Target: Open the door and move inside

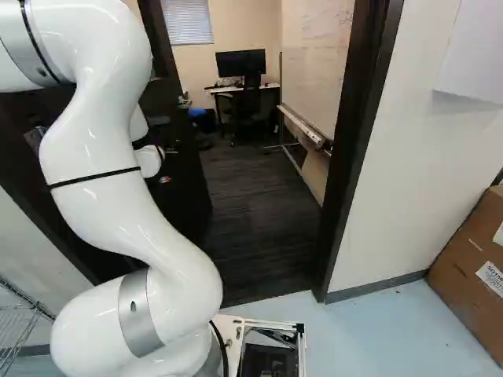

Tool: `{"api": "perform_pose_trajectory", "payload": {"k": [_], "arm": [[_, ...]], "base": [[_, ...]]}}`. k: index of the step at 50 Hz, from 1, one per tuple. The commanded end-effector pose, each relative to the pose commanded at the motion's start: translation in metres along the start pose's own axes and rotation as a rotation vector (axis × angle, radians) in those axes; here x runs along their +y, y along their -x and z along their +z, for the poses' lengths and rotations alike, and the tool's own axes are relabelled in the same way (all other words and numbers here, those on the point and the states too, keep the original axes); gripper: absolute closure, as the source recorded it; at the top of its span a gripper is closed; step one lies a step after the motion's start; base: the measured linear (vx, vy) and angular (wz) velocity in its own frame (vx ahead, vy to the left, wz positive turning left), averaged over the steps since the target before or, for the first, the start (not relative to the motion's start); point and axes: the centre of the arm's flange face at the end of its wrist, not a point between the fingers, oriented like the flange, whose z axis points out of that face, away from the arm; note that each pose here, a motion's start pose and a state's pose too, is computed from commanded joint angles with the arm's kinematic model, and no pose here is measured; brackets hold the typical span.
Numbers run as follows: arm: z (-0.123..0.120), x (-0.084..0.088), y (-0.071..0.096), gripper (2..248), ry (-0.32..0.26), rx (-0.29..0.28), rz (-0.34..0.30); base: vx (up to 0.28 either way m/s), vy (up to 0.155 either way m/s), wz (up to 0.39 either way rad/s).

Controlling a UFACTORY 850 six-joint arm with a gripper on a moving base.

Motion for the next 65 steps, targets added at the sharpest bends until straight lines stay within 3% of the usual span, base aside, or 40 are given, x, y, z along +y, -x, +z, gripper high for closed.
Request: {"api": "perform_pose_trajectory", "payload": {"k": [38, 65], "arm": [[0.029, -0.026, -0.002, 3, -0.082, 0.047, -0.04], [0.035, -0.03, -0.002, 3, -0.089, 0.051, -0.042]], "base": [[0.0, 0.0, 0.0], [0.0, 0.0, 0.0]]}}
